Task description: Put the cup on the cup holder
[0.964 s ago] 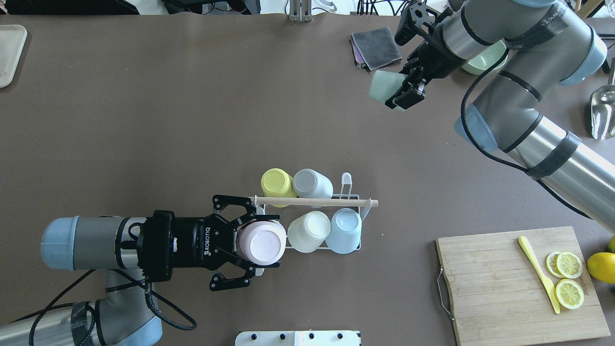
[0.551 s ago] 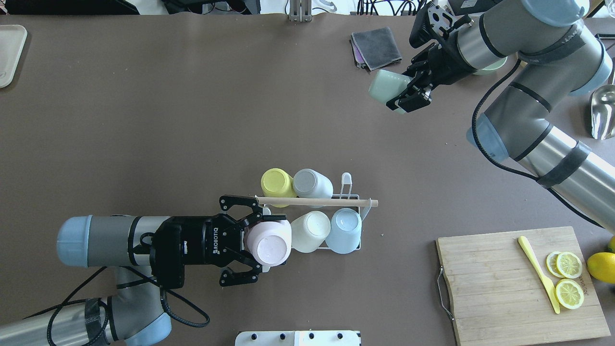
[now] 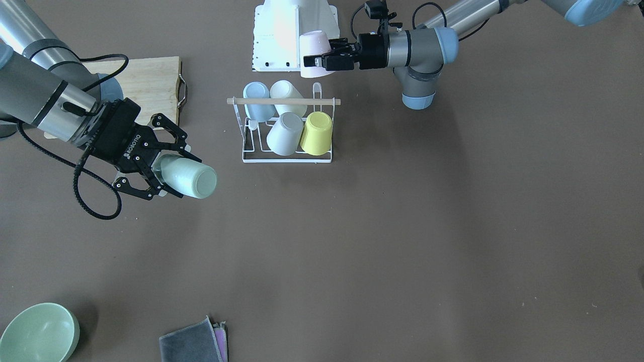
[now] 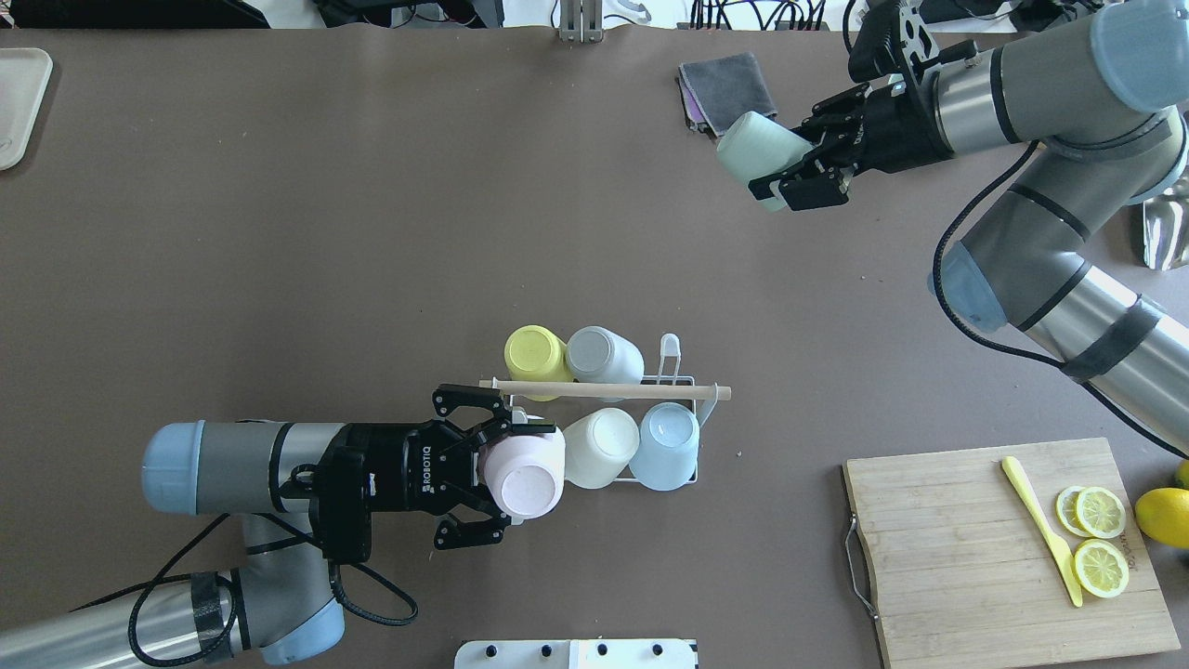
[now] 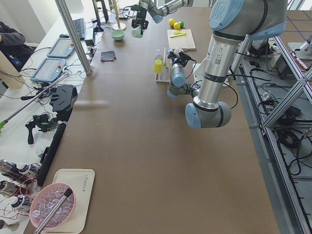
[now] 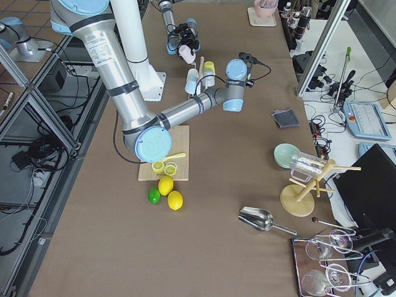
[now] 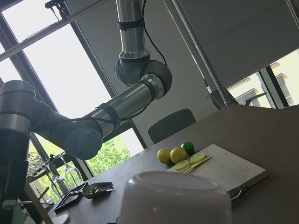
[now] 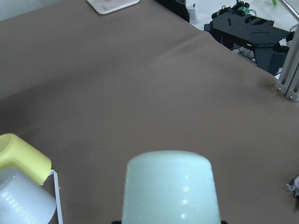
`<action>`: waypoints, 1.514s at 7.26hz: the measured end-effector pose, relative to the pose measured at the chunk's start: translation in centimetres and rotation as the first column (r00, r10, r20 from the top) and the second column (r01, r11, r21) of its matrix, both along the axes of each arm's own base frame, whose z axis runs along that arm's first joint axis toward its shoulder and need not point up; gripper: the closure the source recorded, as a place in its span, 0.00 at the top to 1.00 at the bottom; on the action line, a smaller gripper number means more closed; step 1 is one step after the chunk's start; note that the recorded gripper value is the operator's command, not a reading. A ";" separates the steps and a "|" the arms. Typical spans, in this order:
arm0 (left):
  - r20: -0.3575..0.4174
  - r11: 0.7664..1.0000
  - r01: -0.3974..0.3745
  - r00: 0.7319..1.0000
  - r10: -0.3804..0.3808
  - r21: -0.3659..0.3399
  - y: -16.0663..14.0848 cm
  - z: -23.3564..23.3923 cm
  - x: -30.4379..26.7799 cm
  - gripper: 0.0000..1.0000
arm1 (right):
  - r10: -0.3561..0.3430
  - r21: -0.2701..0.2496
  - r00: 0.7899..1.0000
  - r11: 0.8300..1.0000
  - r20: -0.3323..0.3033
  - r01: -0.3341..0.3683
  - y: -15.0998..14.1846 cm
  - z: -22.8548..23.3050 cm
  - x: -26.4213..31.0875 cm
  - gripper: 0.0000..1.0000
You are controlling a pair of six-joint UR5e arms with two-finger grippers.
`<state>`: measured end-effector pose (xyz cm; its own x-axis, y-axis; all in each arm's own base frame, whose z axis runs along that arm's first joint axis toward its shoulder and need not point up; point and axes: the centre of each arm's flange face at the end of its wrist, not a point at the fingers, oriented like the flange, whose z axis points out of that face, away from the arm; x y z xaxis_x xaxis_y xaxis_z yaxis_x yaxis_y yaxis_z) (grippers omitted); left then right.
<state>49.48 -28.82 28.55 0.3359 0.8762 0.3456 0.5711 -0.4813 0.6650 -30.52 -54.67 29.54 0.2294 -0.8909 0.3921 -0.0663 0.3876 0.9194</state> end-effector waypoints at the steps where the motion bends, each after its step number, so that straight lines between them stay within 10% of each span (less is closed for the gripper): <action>1: 0.001 0.999 -0.035 0.999 0.035 -0.030 0.3 0.2 0.2 0.51 | 0.032 0.002 0.998 0.999 0.045 -0.032 0.0 0.6 0.1 0.49; 8: 0.005 0.991 -0.110 0.994 0.111 -0.077 1.3 0.2 1.5 0.51 | 0.088 -0.051 0.933 0.996 0.348 -0.075 5.1 2.1 -4.6 0.49; 11: 0.005 0.991 -0.112 0.994 0.113 -0.077 1.4 0.4 1.8 0.51 | 0.087 0.002 0.904 0.995 0.419 -0.097 7.7 1.1 -6.2 0.49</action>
